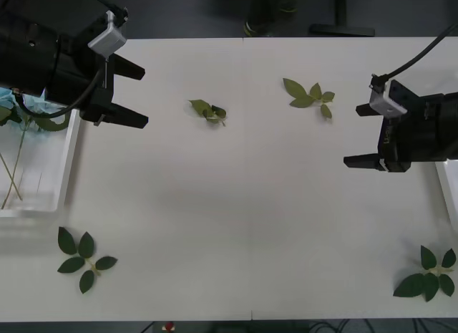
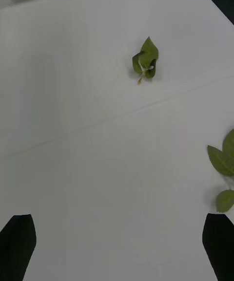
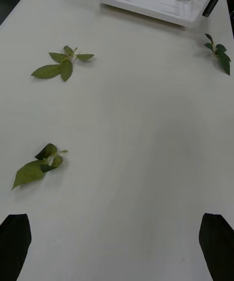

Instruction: Place the red flowers into the right box and the blue flowers into the left box. If a person shows an open palm, hand one flower to the person first, then continue sorting.

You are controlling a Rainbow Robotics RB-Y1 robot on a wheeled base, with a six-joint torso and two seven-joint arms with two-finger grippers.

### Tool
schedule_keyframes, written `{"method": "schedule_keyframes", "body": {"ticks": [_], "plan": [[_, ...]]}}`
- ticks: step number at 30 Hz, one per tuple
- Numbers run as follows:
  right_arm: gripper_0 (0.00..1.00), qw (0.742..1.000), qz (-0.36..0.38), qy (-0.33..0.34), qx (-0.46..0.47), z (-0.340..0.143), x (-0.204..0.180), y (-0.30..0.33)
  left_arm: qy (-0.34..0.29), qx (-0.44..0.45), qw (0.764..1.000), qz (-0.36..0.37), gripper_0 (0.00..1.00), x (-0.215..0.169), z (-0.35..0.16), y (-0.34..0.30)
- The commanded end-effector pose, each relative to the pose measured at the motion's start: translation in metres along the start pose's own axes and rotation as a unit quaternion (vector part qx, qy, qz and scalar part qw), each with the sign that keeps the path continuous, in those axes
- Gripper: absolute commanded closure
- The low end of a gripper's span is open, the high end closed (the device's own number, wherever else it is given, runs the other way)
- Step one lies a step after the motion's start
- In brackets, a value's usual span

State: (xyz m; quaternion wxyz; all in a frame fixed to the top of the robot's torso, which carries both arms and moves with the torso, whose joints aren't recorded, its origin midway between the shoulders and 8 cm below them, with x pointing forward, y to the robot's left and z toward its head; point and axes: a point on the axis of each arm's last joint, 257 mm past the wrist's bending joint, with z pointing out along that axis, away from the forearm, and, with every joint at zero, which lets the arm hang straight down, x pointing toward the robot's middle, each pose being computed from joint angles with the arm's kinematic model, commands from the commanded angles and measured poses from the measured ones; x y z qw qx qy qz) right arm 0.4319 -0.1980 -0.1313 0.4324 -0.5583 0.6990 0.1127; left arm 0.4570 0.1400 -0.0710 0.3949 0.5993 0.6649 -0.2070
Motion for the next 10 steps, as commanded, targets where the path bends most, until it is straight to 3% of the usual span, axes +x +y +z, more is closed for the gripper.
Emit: {"method": "schedule_keyframes", "body": {"ticks": [1, 10], "plan": [[0.0, 0.999, -0.037, -0.004, 0.007, -0.0054, -0.0116, -0.0016, 0.002, -0.014, 0.999, 0.048, 0.0, -0.0197, -0.009, 0.0074], [0.0, 0.999, -0.036, -0.004, 0.007, -0.0056, -0.0112, -0.0017, 0.002, -0.014, 0.999, 0.048, 0.0, -0.0197, -0.009, 0.0074]]}}
